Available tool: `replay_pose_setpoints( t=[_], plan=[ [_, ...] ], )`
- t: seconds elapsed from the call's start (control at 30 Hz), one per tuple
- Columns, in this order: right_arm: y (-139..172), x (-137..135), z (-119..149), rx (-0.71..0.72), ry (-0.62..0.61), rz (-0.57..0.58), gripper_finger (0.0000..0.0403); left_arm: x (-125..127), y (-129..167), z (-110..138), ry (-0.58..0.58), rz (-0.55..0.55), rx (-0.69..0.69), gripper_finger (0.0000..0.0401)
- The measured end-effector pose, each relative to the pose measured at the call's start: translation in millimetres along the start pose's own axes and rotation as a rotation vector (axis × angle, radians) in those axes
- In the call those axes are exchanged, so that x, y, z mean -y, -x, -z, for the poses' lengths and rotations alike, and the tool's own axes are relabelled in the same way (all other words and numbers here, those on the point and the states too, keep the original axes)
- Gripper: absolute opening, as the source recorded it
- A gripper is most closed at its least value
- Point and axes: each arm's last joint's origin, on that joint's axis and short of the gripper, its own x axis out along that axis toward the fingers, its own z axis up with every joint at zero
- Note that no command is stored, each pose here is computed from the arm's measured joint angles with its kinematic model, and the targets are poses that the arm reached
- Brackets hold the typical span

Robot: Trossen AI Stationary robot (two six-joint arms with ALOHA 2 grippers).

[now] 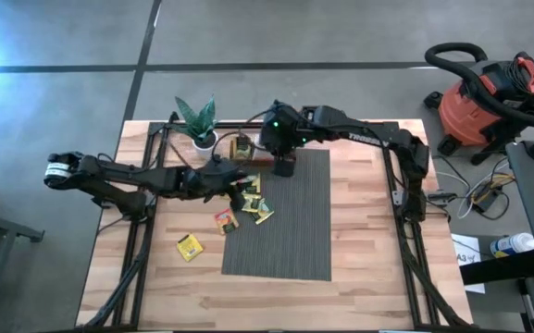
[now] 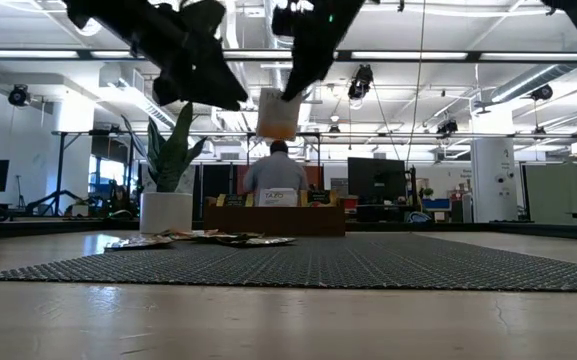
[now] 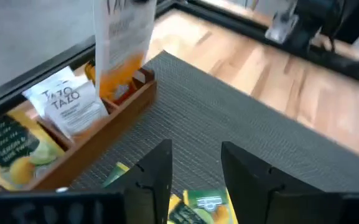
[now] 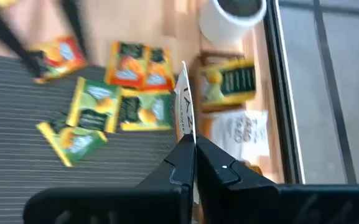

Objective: Pick & Place Tea
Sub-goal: Put the white tea bag into the middle compartment of the wooden organizer

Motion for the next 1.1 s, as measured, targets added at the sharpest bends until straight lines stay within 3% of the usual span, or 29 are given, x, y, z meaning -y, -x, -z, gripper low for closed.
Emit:
replay_pose_setpoints(
  t=[0.23,0.33,0.7,0.87,1.1],
  plan=[
    [-50,31,15,-0.090,-0.070,-0.026,0.0008,-15,32,-2,0.206,-0.026,0.148,0.0132],
    [-71,35,16,-0.087,-0.076,-0.030,0.0008,-21,48,-6,0.237,0.001,0.211,0.0132],
    [-101,48,21,-0.085,-0.143,-0.012,0.0008,-48,78,-8,0.208,-0.063,0.326,0.0132],
    [-106,54,22,-0.068,-0.177,0.006,0.0008,-60,76,-13,0.128,-0.143,0.344,0.0132],
    [-120,58,31,-0.133,-0.179,0.040,0.0008,-77,73,-18,0.125,-0.227,0.359,0.0132]
  ],
)
